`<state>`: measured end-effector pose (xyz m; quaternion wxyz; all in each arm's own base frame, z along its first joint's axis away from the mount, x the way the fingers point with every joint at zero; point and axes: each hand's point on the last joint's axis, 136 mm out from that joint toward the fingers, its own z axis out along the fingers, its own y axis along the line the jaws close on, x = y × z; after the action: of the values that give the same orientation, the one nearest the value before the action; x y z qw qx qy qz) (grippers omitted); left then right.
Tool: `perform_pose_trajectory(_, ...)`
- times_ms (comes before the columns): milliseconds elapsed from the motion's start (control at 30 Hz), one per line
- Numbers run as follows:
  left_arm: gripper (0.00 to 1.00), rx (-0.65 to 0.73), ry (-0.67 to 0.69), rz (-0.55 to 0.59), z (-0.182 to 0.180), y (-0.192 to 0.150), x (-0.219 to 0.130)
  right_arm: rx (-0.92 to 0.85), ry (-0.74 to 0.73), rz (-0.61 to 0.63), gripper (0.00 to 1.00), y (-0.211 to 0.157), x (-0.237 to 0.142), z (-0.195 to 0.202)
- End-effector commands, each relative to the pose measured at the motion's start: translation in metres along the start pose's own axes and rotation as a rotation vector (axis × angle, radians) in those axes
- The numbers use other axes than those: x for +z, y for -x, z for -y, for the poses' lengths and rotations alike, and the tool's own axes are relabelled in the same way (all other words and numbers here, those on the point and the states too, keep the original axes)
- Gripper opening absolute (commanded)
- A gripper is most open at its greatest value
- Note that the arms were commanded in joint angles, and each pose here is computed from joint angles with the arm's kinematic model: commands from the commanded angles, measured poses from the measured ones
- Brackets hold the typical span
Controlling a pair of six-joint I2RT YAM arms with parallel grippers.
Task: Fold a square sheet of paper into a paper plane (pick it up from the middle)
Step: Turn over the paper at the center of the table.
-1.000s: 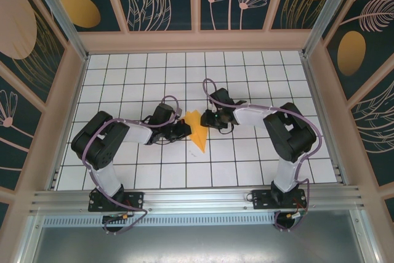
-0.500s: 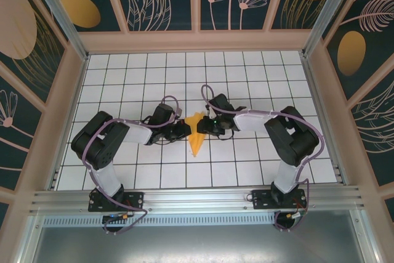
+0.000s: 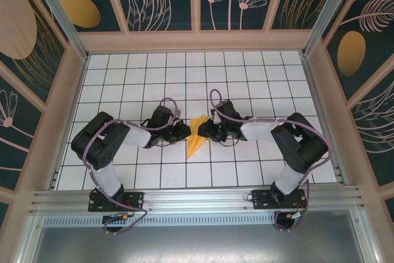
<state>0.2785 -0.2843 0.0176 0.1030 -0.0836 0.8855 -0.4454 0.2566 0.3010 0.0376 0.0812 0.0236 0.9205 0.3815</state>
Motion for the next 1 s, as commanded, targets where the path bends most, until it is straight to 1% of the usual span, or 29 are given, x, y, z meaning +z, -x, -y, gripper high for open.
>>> perform_pose_trajectory(0, 0.0, -0.044, -0.012, -0.048, -0.004, -0.013, 0.001, 0.009, 0.077, 0.058, 0.38, 0.017, -0.006, -0.021)
perform_pose_trajectory(67, 0.0, -0.041, -0.02, -0.044, -0.001, -0.012, 0.0, 0.016, 0.08, 0.063, 0.38, 0.02, -0.003, -0.021)
perform_pose_trajectory(167, 0.0, -0.04, -0.025, -0.042, 0.002, -0.011, 0.0, 0.017, 0.036, 0.06, 0.37, 0.023, 0.001, -0.014)
perform_pose_trajectory(300, 0.0, -0.038, -0.026, -0.04, 0.002, -0.01, 0.0, 0.011, 0.05, 0.048, 0.36, 0.023, 0.005, -0.014)
perform_pose_trajectory(500, 0.0, -0.039, -0.026, -0.036, 0.002, -0.01, -0.001, -0.002, 0.064, 0.019, 0.29, 0.021, 0.012, -0.014)
perform_pose_trajectory(600, 0.0, -0.038, -0.029, -0.031, 0.004, -0.009, -0.003, -0.014, 0.068, 0.018, 0.22, 0.022, 0.012, -0.014)
perform_pose_trajectory(633, 0.01, -0.035, -0.033, -0.028, 0.005, -0.009, -0.003, -0.015, 0.062, 0.018, 0.21, 0.023, 0.011, -0.013)
perform_pose_trajectory(700, 0.03, -0.028, -0.035, -0.02, 0.008, -0.007, -0.005, -0.011, 0.042, 0.03, 0.12, 0.025, 0.009, -0.008)
perform_pose_trajectory(767, 0.04, -0.017, -0.043, -0.007, 0.013, -0.004, -0.007, -0.022, 0.056, 0.032, 0.1, 0.026, 0.007, -0.011)
perform_pose_trajectory(800, 0.06, -0.013, -0.045, 0.002, 0.016, -0.002, -0.009, -0.028, 0.052, 0.032, 0.08, 0.026, 0.006, -0.011)
perform_pose_trajectory(900, 0.13, 0.002, -0.069, 0.05, 0.03, 0.006, -0.019, -0.052, -0.011, 0.057, 0.02, 0.031, -0.003, -0.008)
perform_pose_trajectory(967, 0.17, 0.02, -0.067, 0.089, 0.038, 0.012, -0.027, -0.091, -0.057, 0.087, 0.01, 0.038, -0.015, -0.01)
